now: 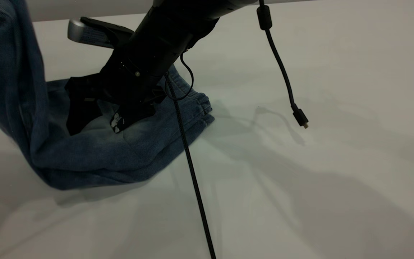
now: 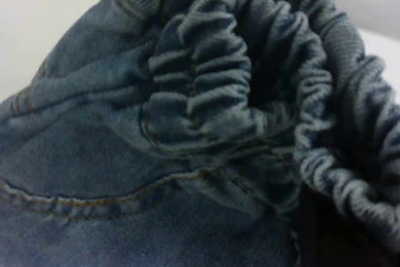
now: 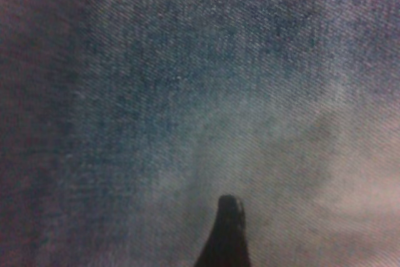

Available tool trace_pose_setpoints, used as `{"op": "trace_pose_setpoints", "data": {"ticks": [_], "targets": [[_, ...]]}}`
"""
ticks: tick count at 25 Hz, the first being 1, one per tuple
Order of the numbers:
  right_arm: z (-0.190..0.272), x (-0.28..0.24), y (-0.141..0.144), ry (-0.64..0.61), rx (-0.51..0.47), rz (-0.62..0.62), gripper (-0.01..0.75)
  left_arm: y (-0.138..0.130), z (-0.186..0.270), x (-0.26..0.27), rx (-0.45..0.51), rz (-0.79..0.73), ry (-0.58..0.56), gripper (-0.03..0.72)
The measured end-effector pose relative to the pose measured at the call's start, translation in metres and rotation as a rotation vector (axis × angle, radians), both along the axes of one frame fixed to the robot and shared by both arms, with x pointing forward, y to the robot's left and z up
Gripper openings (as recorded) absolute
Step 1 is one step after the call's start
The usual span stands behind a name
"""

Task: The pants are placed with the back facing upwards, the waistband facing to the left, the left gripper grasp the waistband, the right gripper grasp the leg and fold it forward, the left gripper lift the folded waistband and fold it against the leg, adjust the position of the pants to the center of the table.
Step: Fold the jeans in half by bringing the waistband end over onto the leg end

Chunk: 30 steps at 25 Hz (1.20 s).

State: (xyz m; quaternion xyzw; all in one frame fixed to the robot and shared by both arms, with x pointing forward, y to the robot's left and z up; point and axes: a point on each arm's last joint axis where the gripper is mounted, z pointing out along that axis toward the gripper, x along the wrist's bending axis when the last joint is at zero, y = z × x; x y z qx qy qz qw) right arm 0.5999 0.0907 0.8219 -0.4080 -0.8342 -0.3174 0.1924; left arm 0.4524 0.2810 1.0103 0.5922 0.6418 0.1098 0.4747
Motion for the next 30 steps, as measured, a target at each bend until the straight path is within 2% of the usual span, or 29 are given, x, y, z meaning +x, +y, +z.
{"op": "trace_pose_setpoints", "data": {"ticks": [3,7,14,18,24,27,30], "targets": [[0.002,0.001,-0.002,-0.002,-0.004,0.006,0.572,-0.007,-0.007,0.005,0.012,-0.010,0.023,0.147],[0.012,0.007,-0.008,-0.038,-0.021,0.021,0.572,-0.007,-0.006,0.007,0.019,-0.004,-0.005,0.147],[0.046,0.033,-0.032,-0.110,-0.005,-0.036,0.572,-0.008,-0.006,0.007,0.013,-0.011,-0.008,0.147],[0.078,0.057,-0.059,-0.182,-0.008,-0.085,0.572,-0.008,-0.006,0.008,-0.003,-0.014,-0.015,0.147],[0.130,0.091,-0.121,-0.267,-0.023,-0.173,0.572,-0.008,-0.017,0.021,-0.028,0.003,-0.019,0.147],[0.154,0.100,-0.145,-0.295,-0.008,-0.213,0.571,-0.014,-0.022,0.033,-0.023,-0.053,-0.029,0.147],[0.170,0.100,-0.154,-0.312,0.000,-0.220,0.561,-0.028,-0.027,0.048,0.016,-0.126,-0.028,0.147]]}}
